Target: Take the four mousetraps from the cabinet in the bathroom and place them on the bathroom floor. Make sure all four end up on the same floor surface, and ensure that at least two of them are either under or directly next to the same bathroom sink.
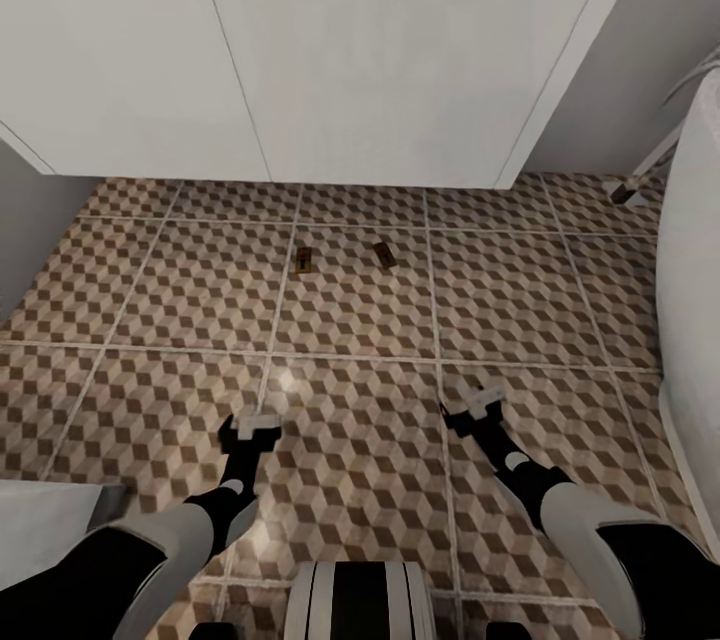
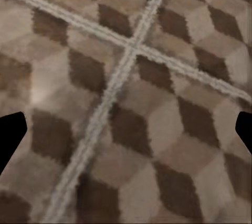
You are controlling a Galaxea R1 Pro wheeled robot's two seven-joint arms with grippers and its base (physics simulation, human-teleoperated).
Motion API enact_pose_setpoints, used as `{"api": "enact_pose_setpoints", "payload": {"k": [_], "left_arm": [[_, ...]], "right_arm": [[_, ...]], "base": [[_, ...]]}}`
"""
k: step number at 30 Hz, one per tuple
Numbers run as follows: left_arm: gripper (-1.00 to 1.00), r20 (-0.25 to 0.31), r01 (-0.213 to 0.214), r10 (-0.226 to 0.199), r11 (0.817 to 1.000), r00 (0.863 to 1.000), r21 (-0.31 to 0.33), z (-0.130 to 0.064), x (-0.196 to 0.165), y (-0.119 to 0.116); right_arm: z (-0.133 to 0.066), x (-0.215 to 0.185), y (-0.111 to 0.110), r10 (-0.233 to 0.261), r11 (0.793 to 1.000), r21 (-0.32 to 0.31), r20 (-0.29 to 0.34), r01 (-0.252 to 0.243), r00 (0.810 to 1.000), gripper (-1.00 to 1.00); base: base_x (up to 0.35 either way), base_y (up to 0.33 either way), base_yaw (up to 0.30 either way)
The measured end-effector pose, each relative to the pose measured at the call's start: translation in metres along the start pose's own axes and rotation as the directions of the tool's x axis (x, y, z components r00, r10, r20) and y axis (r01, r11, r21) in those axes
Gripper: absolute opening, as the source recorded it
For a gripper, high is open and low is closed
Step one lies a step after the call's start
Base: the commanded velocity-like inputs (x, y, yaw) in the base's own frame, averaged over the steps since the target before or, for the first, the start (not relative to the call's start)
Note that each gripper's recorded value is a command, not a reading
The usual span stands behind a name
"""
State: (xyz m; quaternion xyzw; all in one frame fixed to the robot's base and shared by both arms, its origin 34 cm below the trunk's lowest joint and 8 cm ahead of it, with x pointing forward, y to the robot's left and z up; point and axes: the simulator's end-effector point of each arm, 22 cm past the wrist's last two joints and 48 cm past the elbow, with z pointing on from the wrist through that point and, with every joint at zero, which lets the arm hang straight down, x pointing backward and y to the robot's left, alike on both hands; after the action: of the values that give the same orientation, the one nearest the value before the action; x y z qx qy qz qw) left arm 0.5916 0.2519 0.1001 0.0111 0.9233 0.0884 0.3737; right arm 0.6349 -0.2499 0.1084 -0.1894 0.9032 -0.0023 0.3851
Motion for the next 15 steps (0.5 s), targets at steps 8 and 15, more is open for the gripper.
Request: {"api": "enact_pose_setpoints", "payload": {"k": [8, 15], "left_arm": [[1.0, 0.036, -0.002, 0.003, 1.0, 0.999, -0.027, -0.028, 0.019, 0.028], [1.0, 0.072, 0.003, 0.0, 0.999, 0.997, -0.035, -0.043, 0.019, 0.038]], "right_arm": [[-0.041, 0.042, 0.015, 0.008, 1.0, -0.012, -0.022, -0.008, 1.0, 1.0], [-0.064, 0.055, 0.02, 0.01, 1.0, -0.015, -0.013, -0.01, 1.0, 1.0]], "base": [[0.0, 0.0, 0.0], [0.0, 0.0, 0.0]]}}
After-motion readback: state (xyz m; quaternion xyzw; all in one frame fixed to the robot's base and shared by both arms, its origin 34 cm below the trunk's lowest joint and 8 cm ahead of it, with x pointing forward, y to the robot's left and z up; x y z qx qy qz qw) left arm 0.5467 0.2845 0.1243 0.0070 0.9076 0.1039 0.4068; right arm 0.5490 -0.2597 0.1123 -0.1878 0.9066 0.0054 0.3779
